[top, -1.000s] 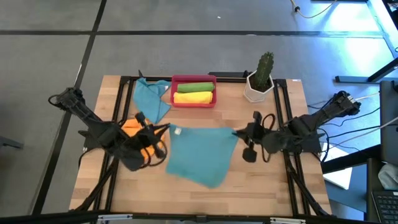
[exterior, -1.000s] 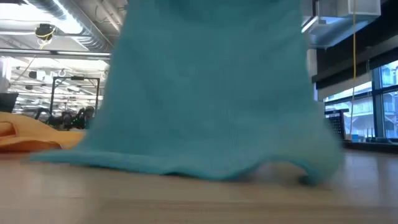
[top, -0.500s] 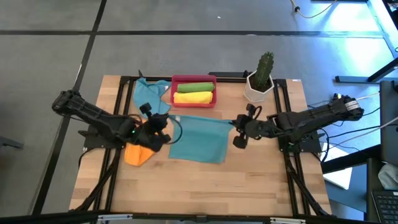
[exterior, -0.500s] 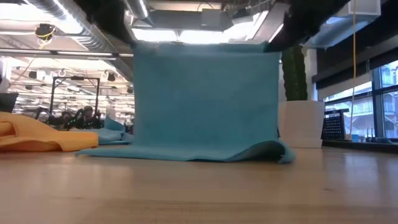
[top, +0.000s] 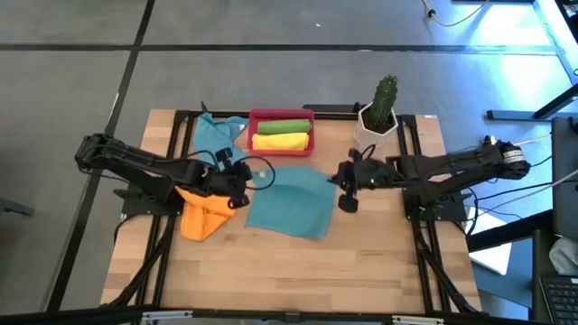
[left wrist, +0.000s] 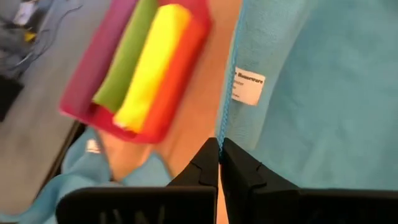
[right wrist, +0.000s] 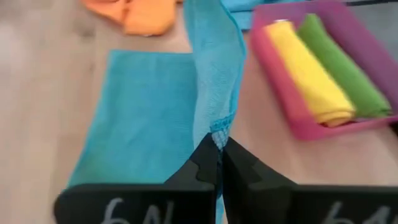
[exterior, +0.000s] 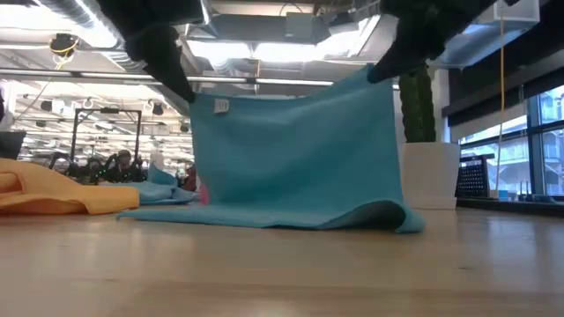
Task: Roll microfiber towels into tight, uniform cylinder then place into a basket
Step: Roll the bottom blue towel
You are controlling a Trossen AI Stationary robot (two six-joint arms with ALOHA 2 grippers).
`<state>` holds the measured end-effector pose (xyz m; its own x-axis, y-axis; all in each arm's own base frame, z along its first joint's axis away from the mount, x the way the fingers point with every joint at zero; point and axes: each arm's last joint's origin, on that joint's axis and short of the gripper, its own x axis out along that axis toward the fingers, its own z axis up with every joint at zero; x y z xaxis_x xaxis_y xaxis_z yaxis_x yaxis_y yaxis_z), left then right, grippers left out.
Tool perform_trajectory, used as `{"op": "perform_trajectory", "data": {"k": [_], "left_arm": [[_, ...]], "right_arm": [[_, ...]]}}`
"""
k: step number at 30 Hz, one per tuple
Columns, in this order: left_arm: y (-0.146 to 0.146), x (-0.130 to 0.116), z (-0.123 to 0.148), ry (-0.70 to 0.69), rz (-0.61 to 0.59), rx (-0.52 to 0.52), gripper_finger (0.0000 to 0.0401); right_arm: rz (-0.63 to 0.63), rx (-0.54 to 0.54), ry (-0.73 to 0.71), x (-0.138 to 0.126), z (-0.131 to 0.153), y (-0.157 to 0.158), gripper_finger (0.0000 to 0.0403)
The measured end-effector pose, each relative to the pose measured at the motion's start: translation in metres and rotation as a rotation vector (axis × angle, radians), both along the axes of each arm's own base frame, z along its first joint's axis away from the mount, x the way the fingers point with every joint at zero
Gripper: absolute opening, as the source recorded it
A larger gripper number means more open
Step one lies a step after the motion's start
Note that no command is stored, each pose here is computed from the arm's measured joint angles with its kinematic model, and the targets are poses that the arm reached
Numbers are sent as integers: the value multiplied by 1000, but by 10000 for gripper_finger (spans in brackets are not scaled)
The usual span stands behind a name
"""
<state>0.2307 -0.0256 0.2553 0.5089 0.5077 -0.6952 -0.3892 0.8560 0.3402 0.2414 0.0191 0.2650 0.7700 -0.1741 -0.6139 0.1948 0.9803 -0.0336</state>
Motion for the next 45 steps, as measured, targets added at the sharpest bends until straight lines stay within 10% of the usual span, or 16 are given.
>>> {"op": "perform_trajectory", "data": {"k": [21, 34, 45], "left_arm": [[-43, -21, -70, -68, -186, -34, 0], [2, 6, -28, -93, -46, 242, 0], [64, 8, -28, -56, 64, 154, 0]], "right_arm": [[155, 179, -155, -35, -87, 58, 10], [32, -76, -185, -10, -52, 28, 11], [-199, -227, 31, -13, -51, -25, 6]]}}
